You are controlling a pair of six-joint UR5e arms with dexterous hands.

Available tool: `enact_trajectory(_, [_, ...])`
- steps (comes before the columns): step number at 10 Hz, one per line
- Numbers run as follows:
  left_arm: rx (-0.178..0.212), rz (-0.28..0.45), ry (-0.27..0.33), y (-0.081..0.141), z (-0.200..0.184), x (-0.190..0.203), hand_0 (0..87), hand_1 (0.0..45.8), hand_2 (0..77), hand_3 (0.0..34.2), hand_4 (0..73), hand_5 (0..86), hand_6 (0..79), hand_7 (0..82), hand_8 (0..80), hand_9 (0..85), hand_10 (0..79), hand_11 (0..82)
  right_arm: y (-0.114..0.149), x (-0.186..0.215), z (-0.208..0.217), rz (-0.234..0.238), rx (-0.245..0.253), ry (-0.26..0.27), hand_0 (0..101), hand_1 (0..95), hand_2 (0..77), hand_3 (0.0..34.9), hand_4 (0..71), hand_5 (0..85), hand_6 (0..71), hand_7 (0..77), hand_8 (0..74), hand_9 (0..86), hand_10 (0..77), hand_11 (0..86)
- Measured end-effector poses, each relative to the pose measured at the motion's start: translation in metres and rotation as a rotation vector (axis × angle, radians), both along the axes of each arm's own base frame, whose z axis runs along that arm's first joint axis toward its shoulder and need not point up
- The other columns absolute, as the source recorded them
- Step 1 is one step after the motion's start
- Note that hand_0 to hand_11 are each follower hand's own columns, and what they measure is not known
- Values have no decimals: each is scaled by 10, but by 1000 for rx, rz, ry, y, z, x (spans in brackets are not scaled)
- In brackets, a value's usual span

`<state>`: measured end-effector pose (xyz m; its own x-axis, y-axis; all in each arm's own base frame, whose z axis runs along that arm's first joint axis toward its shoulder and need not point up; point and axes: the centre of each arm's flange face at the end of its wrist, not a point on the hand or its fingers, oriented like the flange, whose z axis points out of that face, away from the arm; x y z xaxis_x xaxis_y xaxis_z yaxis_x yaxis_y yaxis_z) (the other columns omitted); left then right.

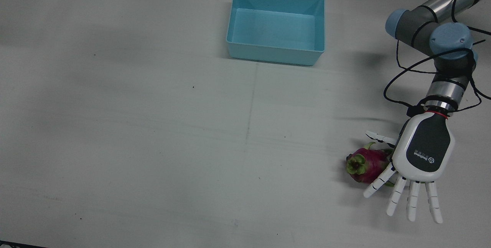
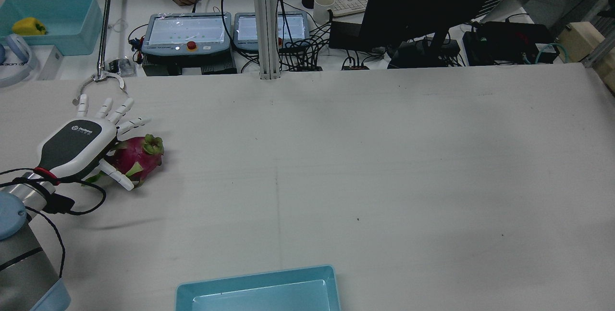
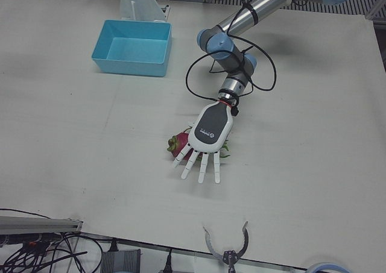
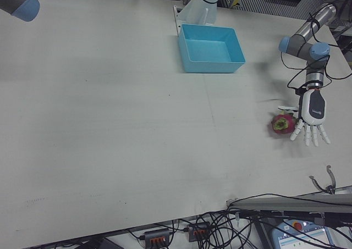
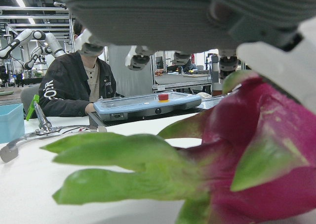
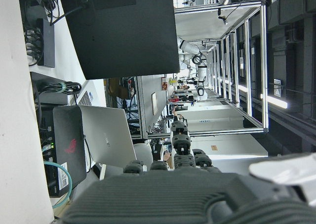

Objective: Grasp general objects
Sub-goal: 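Close the left hand fingers around the dragon fruit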

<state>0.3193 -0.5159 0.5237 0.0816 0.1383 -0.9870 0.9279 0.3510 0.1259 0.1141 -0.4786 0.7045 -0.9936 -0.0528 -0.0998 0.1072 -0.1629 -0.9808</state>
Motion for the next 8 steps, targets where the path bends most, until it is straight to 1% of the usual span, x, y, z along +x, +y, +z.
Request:
enact_trajectory(2, [1, -1, -7, -1, 3, 1, 379, 0, 11, 289, 0, 109, 5, 44, 104, 5, 11, 5, 0, 0, 0, 0, 0, 0, 2, 82, 16, 0, 0, 5, 0, 0, 0, 5, 0, 5])
enact_trajectory(3, [2, -1, -7, -1, 4, 2, 377, 0, 11, 290, 0, 93, 5, 44, 104, 5, 11, 5, 0, 0, 0, 0, 0, 0, 2, 82, 16, 0, 0, 5, 0, 0, 0, 5, 0, 5])
enact_trajectory(4, [4, 2, -7, 0, 3, 3, 370, 0, 11, 291, 0, 120, 5, 44, 104, 5, 11, 5, 0, 0, 0, 0, 0, 0, 2, 82, 16, 0, 0, 5, 0, 0, 0, 5, 0, 5])
enact_trajectory(5, [7, 4, -8, 0, 3, 5, 349, 0, 11, 296, 0, 207, 5, 38, 104, 5, 11, 5, 0, 0, 0, 1, 0, 0, 1, 82, 16, 0, 0, 5, 0, 0, 0, 5, 0, 5])
enact_trajectory(6, [16, 5, -15, 0, 3, 6, 349, 0, 11, 296, 0, 207, 5, 27, 104, 5, 11, 5, 0, 0, 0, 1, 0, 0, 1, 82, 16, 0, 0, 5, 0, 0, 0, 5, 0, 5])
enact_trajectory(7, [24, 5, -20, 1, 2, 8, 285, 0, 11, 258, 76, 349, 5, 22, 104, 5, 11, 11, 0, 0, 0, 1, 0, 0, 1, 82, 16, 0, 0, 5, 0, 0, 0, 5, 0, 5])
enact_trajectory(8, [29, 7, -24, 1, 2, 9, 243, 0, 0, 228, 153, 420, 5, 22, 104, 5, 11, 5, 0, 0, 0, 1, 0, 0, 2, 82, 16, 0, 0, 0, 0, 0, 0, 5, 0, 5])
